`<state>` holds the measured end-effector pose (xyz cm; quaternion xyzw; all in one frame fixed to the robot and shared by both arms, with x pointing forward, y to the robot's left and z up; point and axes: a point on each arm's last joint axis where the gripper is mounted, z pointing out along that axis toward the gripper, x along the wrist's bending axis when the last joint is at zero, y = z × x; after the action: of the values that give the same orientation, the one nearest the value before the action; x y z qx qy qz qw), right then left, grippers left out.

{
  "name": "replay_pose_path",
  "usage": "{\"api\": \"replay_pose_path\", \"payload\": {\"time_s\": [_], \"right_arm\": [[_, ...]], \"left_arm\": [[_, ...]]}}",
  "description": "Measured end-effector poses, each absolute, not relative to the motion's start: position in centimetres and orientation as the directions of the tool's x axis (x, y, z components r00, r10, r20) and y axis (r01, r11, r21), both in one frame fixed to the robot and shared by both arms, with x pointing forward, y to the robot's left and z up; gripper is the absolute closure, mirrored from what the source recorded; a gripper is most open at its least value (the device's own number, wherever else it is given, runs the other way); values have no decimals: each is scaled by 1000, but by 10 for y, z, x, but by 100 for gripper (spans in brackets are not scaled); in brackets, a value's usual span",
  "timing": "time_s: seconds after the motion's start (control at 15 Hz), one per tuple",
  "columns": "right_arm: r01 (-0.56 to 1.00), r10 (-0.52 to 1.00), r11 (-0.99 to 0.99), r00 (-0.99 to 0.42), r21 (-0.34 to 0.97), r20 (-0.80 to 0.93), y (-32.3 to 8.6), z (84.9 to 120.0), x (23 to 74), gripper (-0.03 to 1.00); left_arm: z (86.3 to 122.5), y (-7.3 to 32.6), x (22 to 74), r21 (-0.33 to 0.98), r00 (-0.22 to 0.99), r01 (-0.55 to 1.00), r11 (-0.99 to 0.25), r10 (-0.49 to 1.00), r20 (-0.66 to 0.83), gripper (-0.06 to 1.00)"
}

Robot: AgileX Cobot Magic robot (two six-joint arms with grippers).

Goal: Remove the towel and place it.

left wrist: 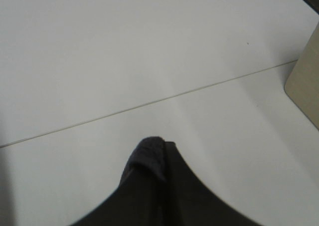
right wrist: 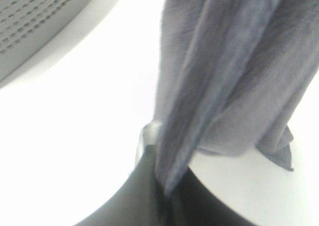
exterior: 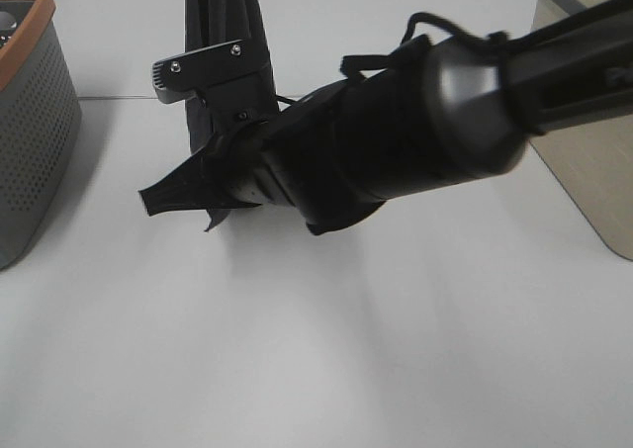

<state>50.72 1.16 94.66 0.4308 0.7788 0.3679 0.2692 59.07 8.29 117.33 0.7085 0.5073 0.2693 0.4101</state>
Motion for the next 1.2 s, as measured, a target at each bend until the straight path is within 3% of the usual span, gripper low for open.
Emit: {"api": "replay_pose_path", "payload": {"time_s": [0.33,0.73,1.0,1.2], "right_arm": [[408,769,460,-627,789,-125,-33,985,465,95],[279,772,437,-604,855,-197,-97,1045,480,95],[225,681,445,-714,867,-164,-85,1044,474,95],[138,582,566,-765,813,-276,-79,1027,477,95]], "left_arm": [[1182,87,592,858,310,506,-91,947,-83,94],[1187,107,608,826,240,542,157,913,-331,94],[1188,111,611,830,237,529,176,909,-343,94],[1186,113,610,823,231,546,155,917,-326,94]]}}
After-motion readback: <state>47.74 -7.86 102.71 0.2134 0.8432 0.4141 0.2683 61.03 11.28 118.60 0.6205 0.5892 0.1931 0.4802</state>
